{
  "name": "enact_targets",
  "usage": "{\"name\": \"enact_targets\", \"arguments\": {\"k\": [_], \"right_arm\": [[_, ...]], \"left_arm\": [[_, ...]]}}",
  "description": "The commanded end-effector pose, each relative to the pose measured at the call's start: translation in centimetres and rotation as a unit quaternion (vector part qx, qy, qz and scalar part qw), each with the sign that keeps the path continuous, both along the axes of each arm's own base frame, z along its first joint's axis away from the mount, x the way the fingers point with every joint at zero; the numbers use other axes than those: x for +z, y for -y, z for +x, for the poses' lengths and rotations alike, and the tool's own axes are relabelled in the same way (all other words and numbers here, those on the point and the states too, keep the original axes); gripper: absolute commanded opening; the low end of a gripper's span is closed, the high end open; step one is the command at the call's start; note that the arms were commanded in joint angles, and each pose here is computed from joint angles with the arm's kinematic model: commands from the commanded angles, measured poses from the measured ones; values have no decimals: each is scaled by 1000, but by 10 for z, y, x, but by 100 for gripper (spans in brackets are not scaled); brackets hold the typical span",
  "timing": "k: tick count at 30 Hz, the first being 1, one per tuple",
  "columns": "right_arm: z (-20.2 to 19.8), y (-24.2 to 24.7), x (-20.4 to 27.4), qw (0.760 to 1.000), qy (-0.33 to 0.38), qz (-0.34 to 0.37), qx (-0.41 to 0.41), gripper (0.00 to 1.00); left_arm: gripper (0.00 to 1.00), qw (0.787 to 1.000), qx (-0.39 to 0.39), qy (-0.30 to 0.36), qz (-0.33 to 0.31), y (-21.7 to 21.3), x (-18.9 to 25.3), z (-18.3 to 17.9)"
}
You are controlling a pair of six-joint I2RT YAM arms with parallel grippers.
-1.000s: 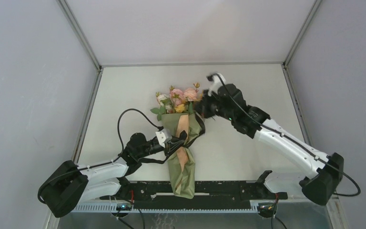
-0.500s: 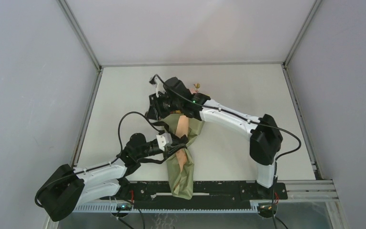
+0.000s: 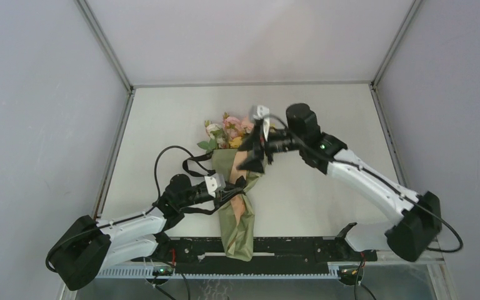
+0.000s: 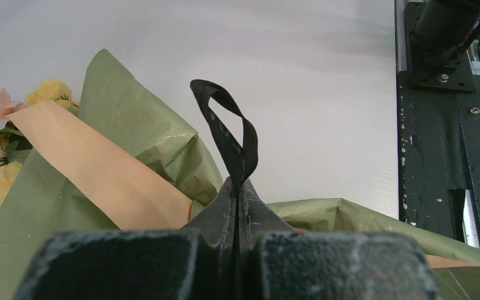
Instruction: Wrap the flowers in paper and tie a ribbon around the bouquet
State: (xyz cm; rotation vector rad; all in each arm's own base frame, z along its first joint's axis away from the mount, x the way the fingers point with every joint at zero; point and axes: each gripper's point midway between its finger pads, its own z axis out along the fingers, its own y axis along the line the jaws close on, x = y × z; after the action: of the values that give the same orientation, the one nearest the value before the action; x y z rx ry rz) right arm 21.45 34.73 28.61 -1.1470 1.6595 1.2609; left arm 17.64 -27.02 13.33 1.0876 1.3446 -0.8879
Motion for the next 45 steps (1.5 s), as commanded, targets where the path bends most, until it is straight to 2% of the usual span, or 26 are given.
{"name": "enact_targets", "arguments": {"k": [1,4,8,13,15,16,17,19,20,24,25,27,28,29,30,32,34,36,37,41,45], "right_arm": [[-67,20,-44,957,185,16,221,80],[-64,22,-69,948,207,-9,239,82],[-58,13,-78,946,215,-8,244,81],[-52,10,-94,952,192,-25,239,75],[-52,9,-97,955,177,-28,236,65],[-53,8,-96,956,171,-26,236,54],[-52,7,-95,958,166,-23,234,33],[-55,8,-96,960,153,-22,235,7],[-57,10,-95,960,148,-22,238,0],[-58,14,-98,965,128,-39,226,0],[-55,15,-99,968,121,-47,215,0],[-49,15,-105,974,104,-66,192,0],[-48,16,-108,976,94,-73,185,0],[-48,17,-109,977,86,-76,182,0],[-48,17,-110,977,78,-78,180,0],[-50,16,-110,978,70,-81,177,0],[-50,14,-112,979,66,-85,173,0],[-50,11,-112,979,69,-85,173,0],[-51,11,-113,979,67,-86,173,0],[-54,8,-112,978,67,-83,179,0],[-56,10,-111,977,69,-82,182,0]], "left_arm": [[0,1000,-11,6,-7,-3,-1,-5],[0,1000,-19,8,-1,-2,-2,-6],[0,999,-33,9,6,-1,-4,-9],[0,999,-38,13,9,0,-4,-9],[0,999,-41,14,12,1,-4,-9],[0,999,-43,13,12,1,-5,-10],[0,999,-45,15,11,2,-4,-10],[0,999,-44,12,12,2,-3,-9],[0,999,-43,10,12,2,-3,-9],[2,999,-31,-15,12,1,-3,-7],[15,999,-18,-29,10,0,-2,-4],[58,997,30,-67,10,-4,4,10],[73,992,73,-105,5,-10,9,23],[81,978,131,-161,10,-25,7,40],[83,965,168,-203,-1,-36,20,56],[81,930,225,-291,-25,-62,29,76],[74,886,301,-350,-37,-94,29,96],[58,837,405,-368,-18,-135,15,117],[57,818,442,-368,-3,-152,7,125],[69,805,469,-355,80,-178,-24,133],[74,756,515,-364,174,-212,-51,134]]}}
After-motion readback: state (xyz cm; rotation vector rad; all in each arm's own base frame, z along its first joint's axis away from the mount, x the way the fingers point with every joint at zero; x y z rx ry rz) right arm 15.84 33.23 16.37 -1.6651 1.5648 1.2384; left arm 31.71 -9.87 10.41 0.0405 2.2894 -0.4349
